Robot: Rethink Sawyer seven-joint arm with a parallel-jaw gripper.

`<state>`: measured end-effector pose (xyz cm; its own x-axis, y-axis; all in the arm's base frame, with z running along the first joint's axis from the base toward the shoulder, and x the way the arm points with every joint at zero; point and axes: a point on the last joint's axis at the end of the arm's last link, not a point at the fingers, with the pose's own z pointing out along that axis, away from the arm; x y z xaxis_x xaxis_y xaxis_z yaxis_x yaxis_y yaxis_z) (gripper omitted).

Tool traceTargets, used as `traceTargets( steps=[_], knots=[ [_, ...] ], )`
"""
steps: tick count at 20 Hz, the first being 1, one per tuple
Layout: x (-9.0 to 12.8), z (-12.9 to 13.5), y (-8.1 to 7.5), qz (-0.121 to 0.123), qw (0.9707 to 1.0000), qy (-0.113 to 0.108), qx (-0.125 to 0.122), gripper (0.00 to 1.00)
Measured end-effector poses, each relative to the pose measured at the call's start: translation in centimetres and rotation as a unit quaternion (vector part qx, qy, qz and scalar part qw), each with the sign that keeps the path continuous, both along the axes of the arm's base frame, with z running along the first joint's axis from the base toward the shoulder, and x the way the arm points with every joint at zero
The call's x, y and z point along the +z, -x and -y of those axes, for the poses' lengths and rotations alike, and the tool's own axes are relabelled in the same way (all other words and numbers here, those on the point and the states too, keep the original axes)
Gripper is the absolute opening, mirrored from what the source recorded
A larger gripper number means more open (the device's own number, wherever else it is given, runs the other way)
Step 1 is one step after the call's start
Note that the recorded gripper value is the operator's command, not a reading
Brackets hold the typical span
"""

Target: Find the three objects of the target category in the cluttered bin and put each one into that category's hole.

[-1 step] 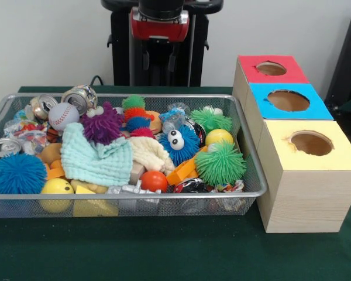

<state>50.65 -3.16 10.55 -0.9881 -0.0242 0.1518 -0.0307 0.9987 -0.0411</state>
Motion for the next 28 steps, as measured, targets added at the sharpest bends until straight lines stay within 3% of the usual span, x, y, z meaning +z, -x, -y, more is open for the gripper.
traceTargets(
  steps=[10, 28],
  knots=[
    [-2.3, -0.1, 1.3, -0.018, 0.9997, -0.002, 0.018, 1.0],
    [-5.2, 0.2, 1.1, -0.003, 0.9997, -0.017, 0.02, 1.0]
  ],
)
